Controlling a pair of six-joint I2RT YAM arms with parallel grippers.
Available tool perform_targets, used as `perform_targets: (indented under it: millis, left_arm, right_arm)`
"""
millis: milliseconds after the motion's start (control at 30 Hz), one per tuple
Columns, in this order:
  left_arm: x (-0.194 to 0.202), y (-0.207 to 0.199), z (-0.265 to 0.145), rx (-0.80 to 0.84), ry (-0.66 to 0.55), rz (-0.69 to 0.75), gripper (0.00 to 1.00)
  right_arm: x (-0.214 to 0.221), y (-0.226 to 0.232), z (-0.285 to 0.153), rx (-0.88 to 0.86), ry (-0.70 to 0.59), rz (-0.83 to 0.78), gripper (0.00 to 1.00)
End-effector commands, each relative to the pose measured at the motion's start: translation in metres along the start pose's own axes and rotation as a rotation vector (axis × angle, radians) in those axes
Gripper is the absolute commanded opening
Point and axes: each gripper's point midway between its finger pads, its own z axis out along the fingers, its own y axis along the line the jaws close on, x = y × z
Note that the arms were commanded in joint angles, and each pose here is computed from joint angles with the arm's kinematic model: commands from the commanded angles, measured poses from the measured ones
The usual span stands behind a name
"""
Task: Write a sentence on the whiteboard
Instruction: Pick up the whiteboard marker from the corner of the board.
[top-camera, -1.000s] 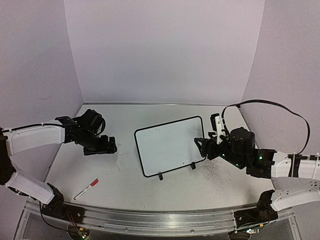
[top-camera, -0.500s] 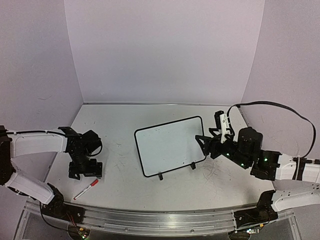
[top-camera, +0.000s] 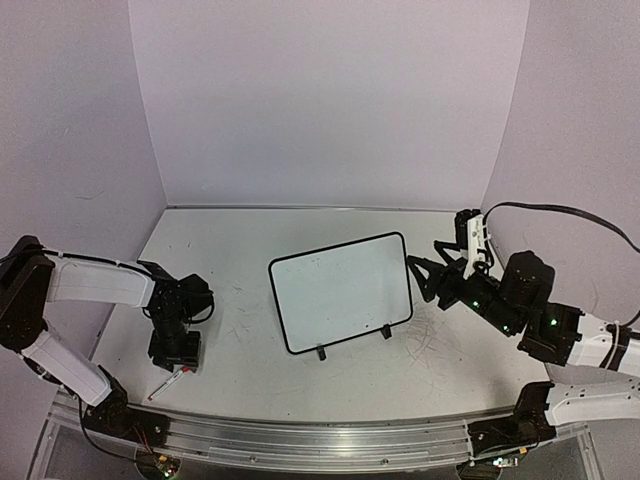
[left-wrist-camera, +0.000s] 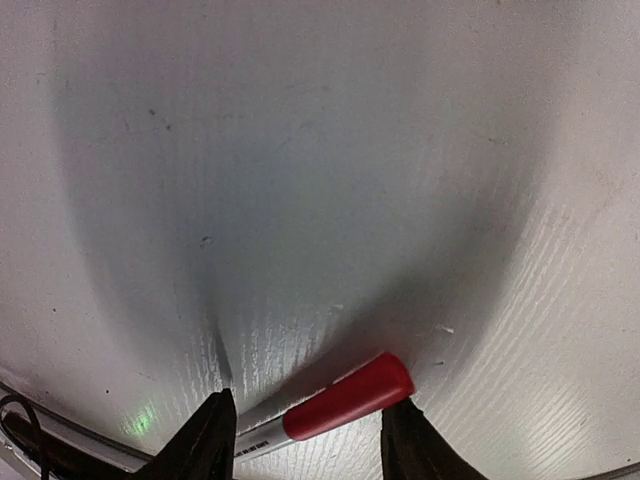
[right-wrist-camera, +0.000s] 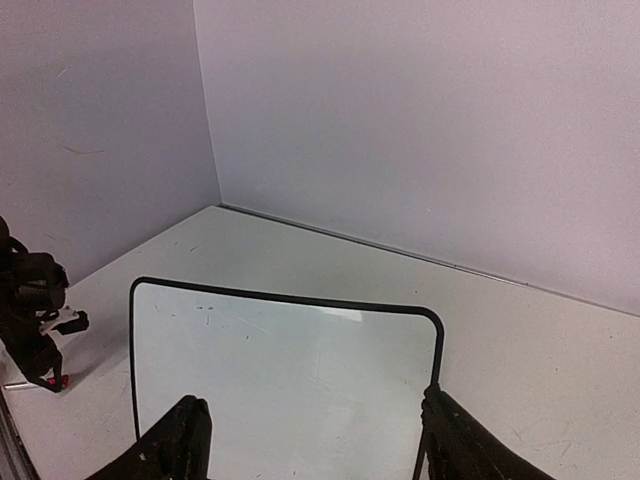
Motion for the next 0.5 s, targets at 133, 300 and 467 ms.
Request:
perform_targets:
  millis: [133, 300, 467]
  left_arm:
    - [0.0, -0.012, 0.011, 0.004, 0.003, 0.043, 0.31]
    - [-0.007, -0.021, 0.009, 0.023, -0.032, 0.028, 0.3]
    - [-0.014, -0.026, 0.008, 0.016, -0.065, 0.034, 0.24]
  right_arm:
    - [-0.035, -0.014, -0.012, 0.068, -0.089, 0.047, 0.7]
    - [-0.039, -0.018, -0.012, 0.092, -0.089, 0.053, 0.98]
    - [-0.035, -0.016, -0.003, 0.1, -0.051, 0.034, 0.98]
